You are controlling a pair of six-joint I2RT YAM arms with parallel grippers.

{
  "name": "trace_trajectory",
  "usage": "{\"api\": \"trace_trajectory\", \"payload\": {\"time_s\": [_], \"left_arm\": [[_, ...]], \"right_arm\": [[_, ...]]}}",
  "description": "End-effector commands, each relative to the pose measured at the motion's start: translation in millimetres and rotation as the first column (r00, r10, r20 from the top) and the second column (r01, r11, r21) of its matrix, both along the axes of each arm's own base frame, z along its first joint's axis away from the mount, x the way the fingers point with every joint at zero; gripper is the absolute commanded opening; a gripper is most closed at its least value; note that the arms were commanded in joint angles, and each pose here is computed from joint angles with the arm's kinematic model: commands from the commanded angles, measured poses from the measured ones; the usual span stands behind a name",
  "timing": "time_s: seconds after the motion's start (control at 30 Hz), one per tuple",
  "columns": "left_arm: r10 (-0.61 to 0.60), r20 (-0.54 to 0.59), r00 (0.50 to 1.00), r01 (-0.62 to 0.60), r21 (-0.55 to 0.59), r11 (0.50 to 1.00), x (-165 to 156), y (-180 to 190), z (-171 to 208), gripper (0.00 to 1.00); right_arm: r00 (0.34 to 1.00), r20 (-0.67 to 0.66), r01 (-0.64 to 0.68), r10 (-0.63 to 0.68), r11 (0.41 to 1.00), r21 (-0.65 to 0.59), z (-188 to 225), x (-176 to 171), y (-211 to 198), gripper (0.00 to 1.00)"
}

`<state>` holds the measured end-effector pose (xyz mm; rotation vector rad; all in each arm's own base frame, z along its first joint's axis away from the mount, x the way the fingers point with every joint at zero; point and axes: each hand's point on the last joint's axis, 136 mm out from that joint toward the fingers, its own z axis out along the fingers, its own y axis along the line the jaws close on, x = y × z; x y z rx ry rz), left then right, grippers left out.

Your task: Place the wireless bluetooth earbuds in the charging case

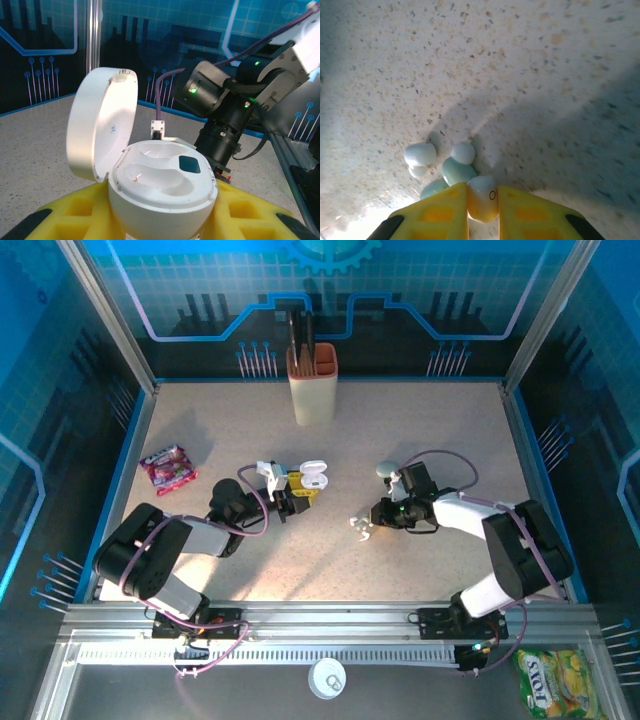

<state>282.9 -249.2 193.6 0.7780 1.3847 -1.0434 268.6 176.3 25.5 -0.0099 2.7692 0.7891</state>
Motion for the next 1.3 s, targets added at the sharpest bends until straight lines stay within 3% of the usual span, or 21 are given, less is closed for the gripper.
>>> {"api": "trace_trajectory", "payload": {"time_s": [0.0,0.17,0.4,0.63,0.73,0.87,1.0,1.17,1.27], "left_arm": [[-0.019,0.038,0.999,0.019,-0.004,1.000,0.8,-1.2,5.7,0.36],[-0.018,0.039,0.999,0.018,0.003,1.000,2.1,-1.8,2.8,0.35],[-0.020,0.042,0.999,0.020,0.003,1.000,3.4,-2.5,3.2,0.36],[-0.024,0.032,0.999,0.023,0.007,1.000,3.4,-3.0,-0.3,0.35],[-0.024,0.032,0.999,0.024,0.011,1.000,3.6,-3.5,-2.0,0.35],[-0.039,0.029,0.999,0.039,0.017,0.999,2.4,-4.7,-5.0,0.35],[-0.070,0.034,0.997,0.069,0.023,0.997,-2.9,-6.8,-5.8,0.35],[-0.113,0.042,0.993,0.112,0.028,0.993,-9.8,-9.9,-5.6,0.34],[-0.145,0.052,0.988,0.143,0.030,0.989,-15.1,-13.6,-3.7,0.35]], "right_arm": [[0.998,0.059,0.012,-0.001,0.981,-0.192,14.4,0.9,-19.0,0.18],[0.994,0.099,-0.009,0.054,0.913,-0.407,37.1,-1.9,-30.6,0.18],[0.987,0.074,-0.049,0.140,0.718,-0.694,62.6,-2.2,-41.8,0.19],[0.979,0.074,-0.060,0.191,0.612,-0.788,72.3,4.0,-33.8,0.18],[0.968,0.112,-0.061,0.223,0.648,-0.759,81.5,7.2,-21.0,0.18],[0.927,0.252,-0.082,0.279,0.803,-0.591,105.3,9.7,12.8,0.18],[0.838,0.428,-0.158,0.339,0.901,-0.405,143.7,4.9,45.6,0.18],[0.702,0.583,-0.292,0.408,0.912,-0.287,187.8,-8.6,77.5,0.17],[0.658,0.620,-0.344,0.428,0.903,-0.259,204.1,-15.0,92.2,0.17]]}}
